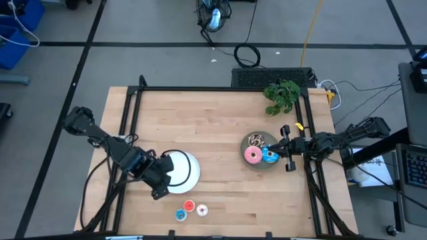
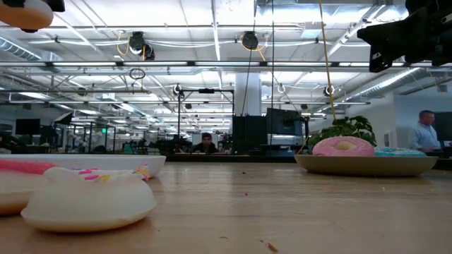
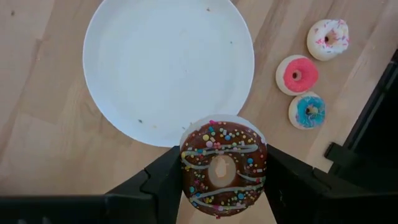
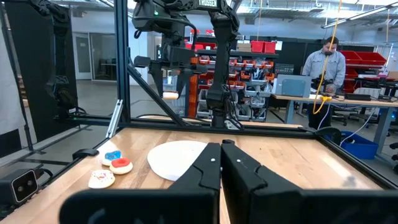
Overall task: Pick & Place donuts
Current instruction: Put the small brown donut on the white plate
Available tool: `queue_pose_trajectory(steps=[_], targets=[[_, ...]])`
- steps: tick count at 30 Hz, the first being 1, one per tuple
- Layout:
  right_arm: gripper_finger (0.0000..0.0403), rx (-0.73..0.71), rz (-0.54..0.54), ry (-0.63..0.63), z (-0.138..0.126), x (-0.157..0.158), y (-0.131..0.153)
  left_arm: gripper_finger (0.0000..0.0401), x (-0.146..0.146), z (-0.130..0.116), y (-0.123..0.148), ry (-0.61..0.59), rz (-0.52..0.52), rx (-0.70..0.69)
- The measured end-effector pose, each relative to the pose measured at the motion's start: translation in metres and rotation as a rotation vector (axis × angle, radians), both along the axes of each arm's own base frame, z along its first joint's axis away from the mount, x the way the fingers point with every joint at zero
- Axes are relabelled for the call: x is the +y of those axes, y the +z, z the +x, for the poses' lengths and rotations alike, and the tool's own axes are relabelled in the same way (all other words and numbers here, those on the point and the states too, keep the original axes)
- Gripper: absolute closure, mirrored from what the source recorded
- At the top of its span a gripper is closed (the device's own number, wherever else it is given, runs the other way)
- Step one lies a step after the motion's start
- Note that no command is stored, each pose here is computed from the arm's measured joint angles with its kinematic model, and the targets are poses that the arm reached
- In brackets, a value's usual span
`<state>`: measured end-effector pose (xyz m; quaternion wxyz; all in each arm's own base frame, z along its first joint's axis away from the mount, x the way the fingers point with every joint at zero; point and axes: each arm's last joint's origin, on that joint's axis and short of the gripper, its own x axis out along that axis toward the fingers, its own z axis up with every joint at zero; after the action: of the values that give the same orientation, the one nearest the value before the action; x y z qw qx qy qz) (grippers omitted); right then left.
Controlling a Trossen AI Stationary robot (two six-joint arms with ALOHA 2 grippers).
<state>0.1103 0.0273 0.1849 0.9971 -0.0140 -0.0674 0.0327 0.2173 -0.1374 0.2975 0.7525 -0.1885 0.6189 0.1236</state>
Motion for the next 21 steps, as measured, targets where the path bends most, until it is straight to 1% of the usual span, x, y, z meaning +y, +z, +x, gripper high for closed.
queue_pose_trajectory(steps=[4, 7, 11, 16, 18, 21], targets=[[0.0403, 0.0, 0.0, 0.0, 0.0, 0.0, 0.0, 0.0201, 0.001, 0.001, 0.0, -0.004, 0.011, -0.006], [0.0403, -0.001, 0.0, -0.001, 0.0, 0.0, 0.0, 0.0201, 0.007, 0.004, 0.0, 0.027, 0.035, -0.021], [0.0403, -0.004, 0.001, -0.001, 0.0, 0.0, 0.0, 0.0201, 0.021, 0.012, 0.0, 0.068, 0.075, -0.04], [0.0403, -0.004, 0.002, -0.002, 0.0, 0.0, 0.0, 0.0201, 0.041, 0.021, 0.0, 0.067, 0.128, -0.051], [0.0403, -0.004, 0.001, -0.003, 0.0, 0.0, 0.0, 0.0201, 0.049, 0.027, -0.001, 0.063, 0.165, -0.055], [0.0403, -0.004, 0.001, -0.004, 0.0, 0.0, 0.0, 0.0201, 0.058, 0.033, -0.008, 0.049, 0.192, -0.043]])
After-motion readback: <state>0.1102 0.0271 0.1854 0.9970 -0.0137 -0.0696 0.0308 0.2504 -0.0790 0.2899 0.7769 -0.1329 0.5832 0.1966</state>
